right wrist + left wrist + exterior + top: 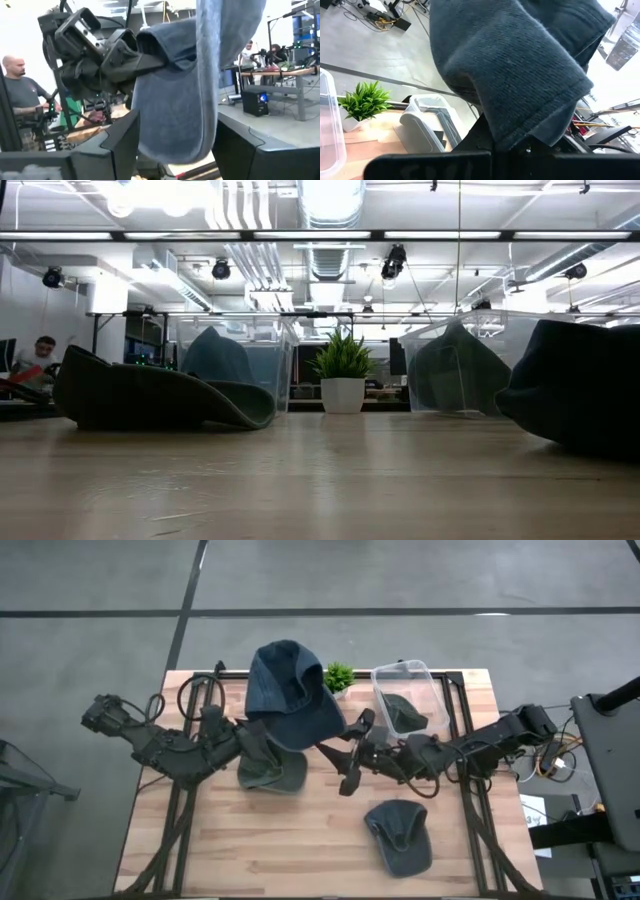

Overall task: Pick & Place hat
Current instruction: Put the left blue cap into the left transparent bin

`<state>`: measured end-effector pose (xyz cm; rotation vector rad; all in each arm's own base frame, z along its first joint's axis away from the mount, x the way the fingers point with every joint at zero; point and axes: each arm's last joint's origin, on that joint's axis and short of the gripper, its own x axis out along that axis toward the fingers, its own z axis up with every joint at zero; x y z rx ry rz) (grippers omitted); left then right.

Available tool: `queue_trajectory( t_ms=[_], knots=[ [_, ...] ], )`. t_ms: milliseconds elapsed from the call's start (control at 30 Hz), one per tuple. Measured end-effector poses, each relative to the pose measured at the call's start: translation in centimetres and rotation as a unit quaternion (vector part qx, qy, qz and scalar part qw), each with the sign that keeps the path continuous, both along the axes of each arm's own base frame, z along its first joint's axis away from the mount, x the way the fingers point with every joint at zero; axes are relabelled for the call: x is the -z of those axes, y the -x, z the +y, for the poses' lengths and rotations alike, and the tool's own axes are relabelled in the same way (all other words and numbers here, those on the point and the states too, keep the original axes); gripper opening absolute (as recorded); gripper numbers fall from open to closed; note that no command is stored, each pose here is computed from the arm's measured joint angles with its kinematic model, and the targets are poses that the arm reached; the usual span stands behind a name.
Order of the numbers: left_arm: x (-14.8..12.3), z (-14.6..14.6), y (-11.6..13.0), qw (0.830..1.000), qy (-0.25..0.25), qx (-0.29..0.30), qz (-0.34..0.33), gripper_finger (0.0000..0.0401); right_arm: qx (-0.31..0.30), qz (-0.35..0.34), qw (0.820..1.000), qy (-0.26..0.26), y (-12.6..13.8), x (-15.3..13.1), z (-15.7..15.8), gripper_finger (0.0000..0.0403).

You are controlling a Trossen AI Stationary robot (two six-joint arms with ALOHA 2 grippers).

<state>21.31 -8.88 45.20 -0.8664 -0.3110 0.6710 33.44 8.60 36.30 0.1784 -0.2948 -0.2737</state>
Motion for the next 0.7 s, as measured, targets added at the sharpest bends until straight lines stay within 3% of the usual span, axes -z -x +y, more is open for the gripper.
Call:
queue_trajectory(
  t_ms=[200, 400, 700],
  knots=[
    [0.0, 0.0, 0.0, 1.0, -0.007, 0.002, 0.006, 0.0006, 0.0, -0.004, 1.0, -0.002, 0.2, -0.2, 0.0, 0.0151],
    [0.0, 0.0, 0.0, 1.0, -0.007, 0.006, 0.006, 0.0006, 0.001, -0.014, 1.0, -0.025, 0.5, -0.6, -0.3, 0.003],
    [0.0, -0.1, -0.1, 0.998, -0.043, 0.031, 0.037, 0.0016, -0.005, 0.014, 1.0, -0.026, 1.8, -1.5, -0.7, 0.0011]
  ],
)
